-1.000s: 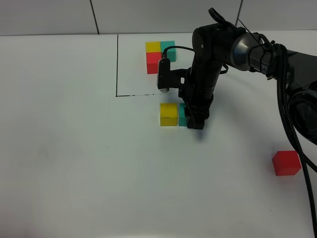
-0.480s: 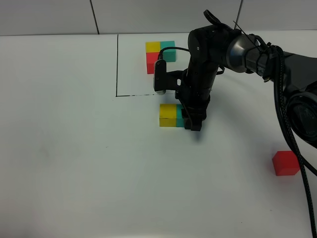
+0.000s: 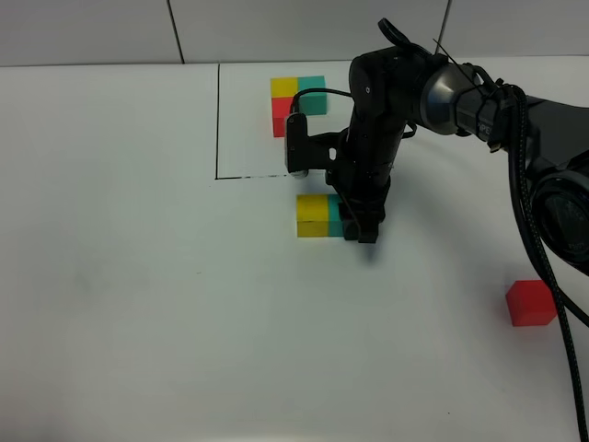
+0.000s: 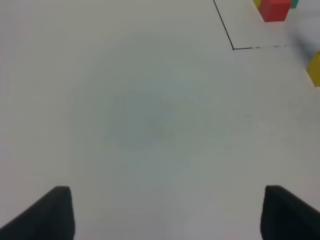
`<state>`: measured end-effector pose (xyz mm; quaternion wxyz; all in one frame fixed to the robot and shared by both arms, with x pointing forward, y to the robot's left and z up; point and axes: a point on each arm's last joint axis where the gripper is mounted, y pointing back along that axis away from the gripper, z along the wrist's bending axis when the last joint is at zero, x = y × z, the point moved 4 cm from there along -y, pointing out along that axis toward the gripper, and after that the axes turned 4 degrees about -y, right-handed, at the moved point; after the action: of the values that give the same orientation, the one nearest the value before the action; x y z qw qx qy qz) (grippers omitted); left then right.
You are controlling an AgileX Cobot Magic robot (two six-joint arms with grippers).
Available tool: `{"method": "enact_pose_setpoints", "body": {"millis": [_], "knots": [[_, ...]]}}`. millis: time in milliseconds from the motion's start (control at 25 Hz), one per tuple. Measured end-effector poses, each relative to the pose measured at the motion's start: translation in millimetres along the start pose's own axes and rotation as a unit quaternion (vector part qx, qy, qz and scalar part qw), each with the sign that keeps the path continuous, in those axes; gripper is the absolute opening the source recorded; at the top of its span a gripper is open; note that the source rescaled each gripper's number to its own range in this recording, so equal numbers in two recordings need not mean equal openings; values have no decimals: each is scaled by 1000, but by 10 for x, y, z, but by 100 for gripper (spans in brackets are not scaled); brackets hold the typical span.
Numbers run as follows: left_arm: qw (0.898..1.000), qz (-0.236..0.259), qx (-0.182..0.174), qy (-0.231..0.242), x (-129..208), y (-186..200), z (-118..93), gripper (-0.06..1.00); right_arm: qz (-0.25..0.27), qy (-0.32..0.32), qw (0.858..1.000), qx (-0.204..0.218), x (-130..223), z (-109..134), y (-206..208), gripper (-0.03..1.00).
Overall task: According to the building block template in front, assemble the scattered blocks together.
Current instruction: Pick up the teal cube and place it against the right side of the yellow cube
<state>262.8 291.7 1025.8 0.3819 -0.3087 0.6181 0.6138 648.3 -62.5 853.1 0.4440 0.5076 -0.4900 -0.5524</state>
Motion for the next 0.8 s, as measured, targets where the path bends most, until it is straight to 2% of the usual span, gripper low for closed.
{"method": "enact_pose_setpoints", "body": {"millis": [800], "knots": [[1000, 0, 0, 0, 0, 0, 0, 70, 1, 26, 1000, -1, 1, 0, -2, 3]]}}
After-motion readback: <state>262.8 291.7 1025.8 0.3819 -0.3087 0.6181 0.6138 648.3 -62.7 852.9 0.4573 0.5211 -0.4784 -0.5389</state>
